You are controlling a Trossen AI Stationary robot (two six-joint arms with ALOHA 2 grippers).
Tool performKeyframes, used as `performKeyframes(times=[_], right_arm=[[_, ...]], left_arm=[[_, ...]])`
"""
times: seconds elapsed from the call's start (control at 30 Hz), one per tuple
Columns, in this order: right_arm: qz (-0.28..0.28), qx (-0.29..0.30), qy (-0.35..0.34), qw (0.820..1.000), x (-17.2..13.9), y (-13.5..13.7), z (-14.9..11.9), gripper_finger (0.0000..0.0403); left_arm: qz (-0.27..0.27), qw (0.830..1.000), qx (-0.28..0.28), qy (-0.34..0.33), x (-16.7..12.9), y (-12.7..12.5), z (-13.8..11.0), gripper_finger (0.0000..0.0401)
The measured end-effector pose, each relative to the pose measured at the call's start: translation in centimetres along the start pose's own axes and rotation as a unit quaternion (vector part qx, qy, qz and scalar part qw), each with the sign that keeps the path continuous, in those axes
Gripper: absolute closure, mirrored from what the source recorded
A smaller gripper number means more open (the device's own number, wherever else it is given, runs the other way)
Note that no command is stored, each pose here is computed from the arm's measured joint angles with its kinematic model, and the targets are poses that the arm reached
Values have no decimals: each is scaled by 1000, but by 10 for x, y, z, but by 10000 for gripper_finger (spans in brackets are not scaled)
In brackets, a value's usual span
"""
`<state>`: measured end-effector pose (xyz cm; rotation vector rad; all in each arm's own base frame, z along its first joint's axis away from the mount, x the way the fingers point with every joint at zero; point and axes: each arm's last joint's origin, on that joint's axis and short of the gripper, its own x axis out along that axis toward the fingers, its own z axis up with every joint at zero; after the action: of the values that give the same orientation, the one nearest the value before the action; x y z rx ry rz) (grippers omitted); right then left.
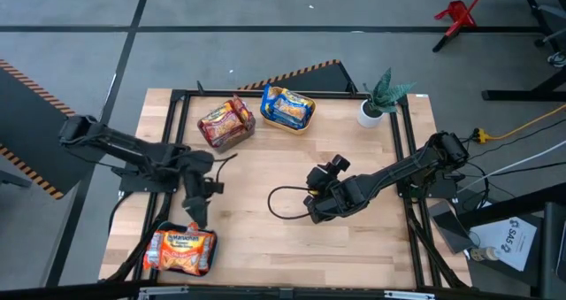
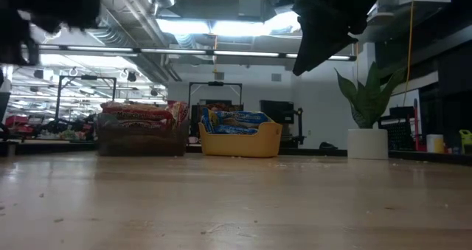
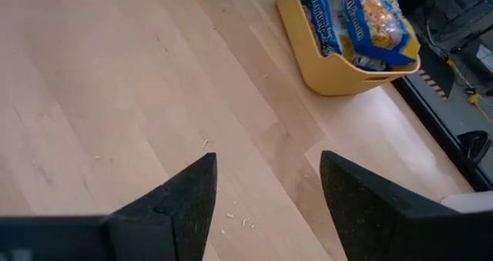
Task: Sort Maruchan noodles
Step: Put the orange noodle pack into the blue bin
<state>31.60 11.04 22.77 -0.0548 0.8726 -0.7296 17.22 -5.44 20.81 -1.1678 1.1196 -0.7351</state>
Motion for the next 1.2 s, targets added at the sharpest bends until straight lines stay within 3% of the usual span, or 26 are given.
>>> performKeyframes(times=[0.23,0.37,0.53,0.7,1.07,1.2], right_arm=[[3,-1,4,1000,0,0,0,183],[4,-1,3,1000,0,0,0,183],[4,-2,3,1000,0,0,0,183],[4,-2,3,1000,0,0,0,183],[10,-2,9,1000,0,1,-1,183],[14,-2,14,1000,0,1,-1,183]], left_arm=[[-8,1000,-19,-3,21,-50,-26,126],[2,1000,-25,-8,37,-65,-43,126],[34,998,-54,22,57,-63,-63,126],[57,997,-33,46,71,-59,-78,126],[118,986,0,114,92,-33,-79,126],[110,986,20,122,94,-22,-80,126]])
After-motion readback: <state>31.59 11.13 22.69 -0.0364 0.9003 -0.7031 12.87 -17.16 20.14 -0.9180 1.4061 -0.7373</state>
